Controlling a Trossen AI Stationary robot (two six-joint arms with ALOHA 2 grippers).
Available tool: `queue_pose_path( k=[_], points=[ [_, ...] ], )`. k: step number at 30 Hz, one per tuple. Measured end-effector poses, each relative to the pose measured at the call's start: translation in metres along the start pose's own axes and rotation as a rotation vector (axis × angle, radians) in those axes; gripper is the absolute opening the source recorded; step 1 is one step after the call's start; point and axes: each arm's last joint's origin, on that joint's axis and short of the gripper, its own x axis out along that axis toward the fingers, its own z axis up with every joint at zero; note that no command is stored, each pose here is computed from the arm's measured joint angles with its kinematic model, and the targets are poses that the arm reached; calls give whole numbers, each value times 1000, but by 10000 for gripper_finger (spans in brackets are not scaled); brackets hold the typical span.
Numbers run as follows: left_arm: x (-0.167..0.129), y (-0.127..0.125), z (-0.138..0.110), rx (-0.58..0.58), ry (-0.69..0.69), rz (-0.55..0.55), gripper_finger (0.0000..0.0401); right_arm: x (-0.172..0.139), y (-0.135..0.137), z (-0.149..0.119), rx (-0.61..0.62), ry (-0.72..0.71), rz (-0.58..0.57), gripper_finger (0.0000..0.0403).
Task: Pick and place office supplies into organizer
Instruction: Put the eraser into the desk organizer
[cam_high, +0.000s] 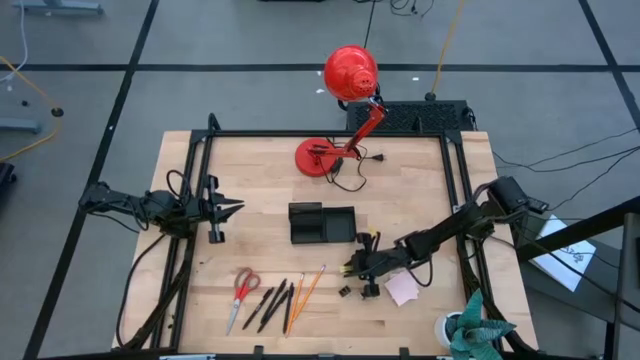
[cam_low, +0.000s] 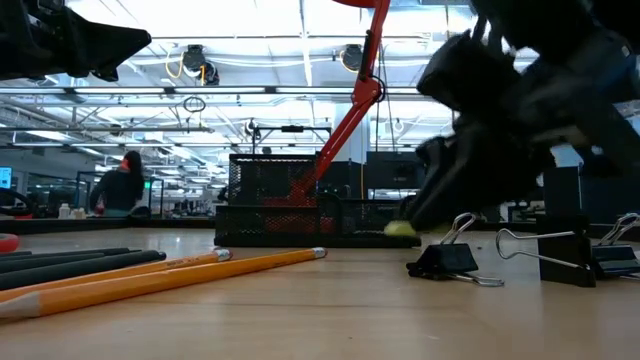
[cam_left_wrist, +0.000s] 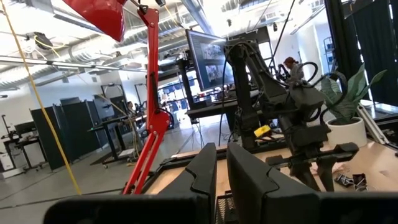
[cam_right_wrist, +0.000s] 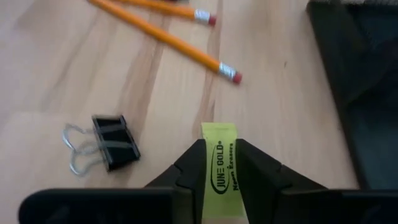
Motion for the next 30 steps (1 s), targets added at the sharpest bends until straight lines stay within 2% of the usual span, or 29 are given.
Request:
queue_pose_path(
  k=[4, 9, 14, 19, 24, 30],
  points=[
    [0, 0, 0, 0, 0, 0, 47, -7, -1, 9, -13, -46, -1, 66],
    [0, 0, 0, 0, 6, 16, 47, -12, -5, 22, -39, -157, -86, 65],
    [0, 1, 0, 0, 6, 18, 47, -12, -13, 38, -36, -248, -108, 64],
    [0, 1, 0, 0, 6, 18, 47, -10, -22, 64, -62, -245, -144, 62],
    [0, 1, 0, -1, 5, 18, 47, -8, -33, 85, -74, -260, -134, 62],
    [0, 1, 0, -3, 0, 20, 47, -6, -52, 89, -55, -260, -160, 62]
  ],
)
